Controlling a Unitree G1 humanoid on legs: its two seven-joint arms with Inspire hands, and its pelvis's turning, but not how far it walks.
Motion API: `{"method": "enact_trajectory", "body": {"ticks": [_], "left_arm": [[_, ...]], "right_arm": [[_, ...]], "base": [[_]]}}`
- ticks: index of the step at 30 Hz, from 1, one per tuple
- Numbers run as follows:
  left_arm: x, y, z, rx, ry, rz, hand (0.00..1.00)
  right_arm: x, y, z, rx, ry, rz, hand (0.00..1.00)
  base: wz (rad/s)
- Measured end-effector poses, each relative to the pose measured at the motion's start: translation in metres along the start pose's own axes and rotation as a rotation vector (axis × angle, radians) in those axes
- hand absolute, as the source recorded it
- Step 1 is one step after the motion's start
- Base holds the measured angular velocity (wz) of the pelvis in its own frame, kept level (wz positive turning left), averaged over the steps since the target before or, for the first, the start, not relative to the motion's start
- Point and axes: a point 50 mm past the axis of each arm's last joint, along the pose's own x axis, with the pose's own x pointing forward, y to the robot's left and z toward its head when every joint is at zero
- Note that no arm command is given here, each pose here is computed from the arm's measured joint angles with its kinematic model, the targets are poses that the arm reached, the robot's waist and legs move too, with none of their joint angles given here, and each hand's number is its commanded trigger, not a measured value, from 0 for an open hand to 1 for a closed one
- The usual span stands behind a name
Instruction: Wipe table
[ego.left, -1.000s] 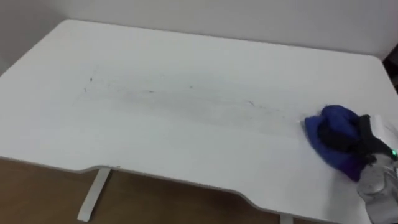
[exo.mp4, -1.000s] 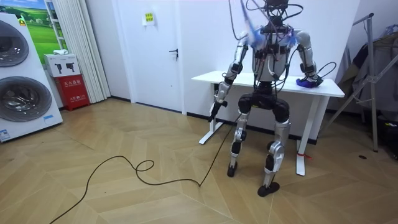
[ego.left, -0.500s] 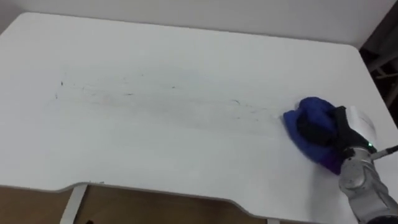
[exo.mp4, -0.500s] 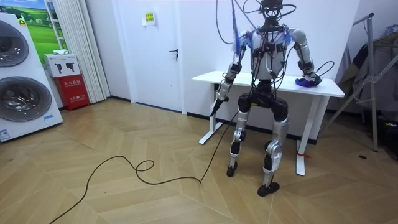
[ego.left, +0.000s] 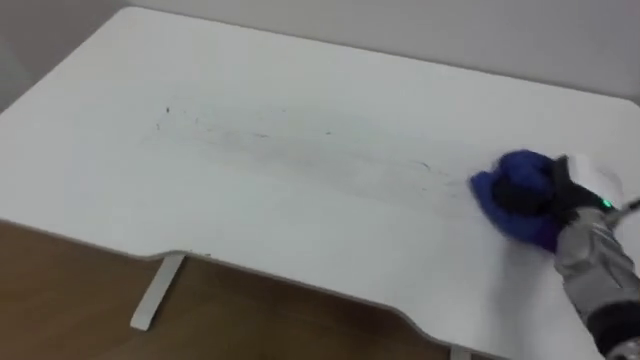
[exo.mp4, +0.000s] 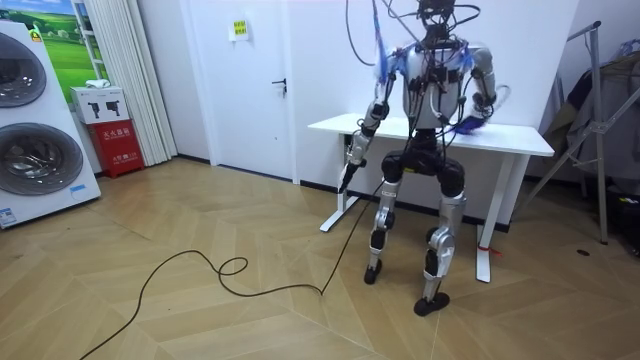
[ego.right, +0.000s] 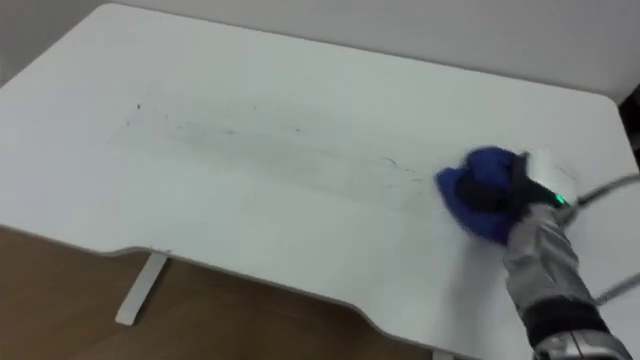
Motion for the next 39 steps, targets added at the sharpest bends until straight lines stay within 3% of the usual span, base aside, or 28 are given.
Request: {"method": "enact_trajectory", "body": {"ticks": [2, 6, 10, 14, 20, 24, 28, 32, 35, 39], "left_arm": [[0.002, -0.003, 0.010, 0.020, -0.030, -0.025, 0.00], [-0.001, -0.003, -0.007, 0.037, 0.028, -0.033, 0.00], [-0.011, -0.006, -0.036, 0.031, 0.105, -0.053, 0.00], [-0.015, 0.004, -0.048, -0.024, 0.130, -0.010, 0.00], [-0.014, 0.015, -0.038, -0.039, 0.063, 0.036, 0.00], [-0.012, 0.008, -0.032, -0.018, 0.049, 0.014, 0.00], [-0.011, -0.008, -0.025, 0.001, 0.045, -0.040, 0.00], [-0.011, -0.016, -0.025, 0.014, 0.067, -0.066, 0.00], [-0.010, -0.020, -0.018, 0.034, 0.051, -0.082, 0.00], [-0.011, -0.020, -0.025, 0.041, 0.080, -0.089, 0.00]], "right_arm": [[0.007, -0.006, 0.036, -0.013, -0.132, 0.008, 1.00], [0.004, 0.001, 0.032, 0.006, -0.127, 0.031, 1.00], [-0.017, 0.028, -0.017, 0.188, 0.010, 0.051, 1.00], [-0.042, 0.040, -0.066, 0.282, 0.129, -0.002, 1.00], [-0.092, 0.053, -0.154, 0.352, 0.466, -0.054, 1.00], [-0.107, 0.055, -0.171, 0.354, 0.557, -0.067, 1.00], [-0.083, 0.053, -0.148, 0.372, 0.566, -0.059, 1.00], [-0.032, 0.040, -0.059, 0.328, 0.279, -0.015, 1.00], [-0.007, 0.018, -0.009, 0.296, 0.098, -0.024, 1.00], [-0.003, 0.011, 0.004, 0.283, 0.031, -0.023, 1.00]], "base": [[0.19], [0.66], [0.34], [0.10], [-0.07], [-0.33], [-0.54], [-0.26], [0.20], [0.39]]}}
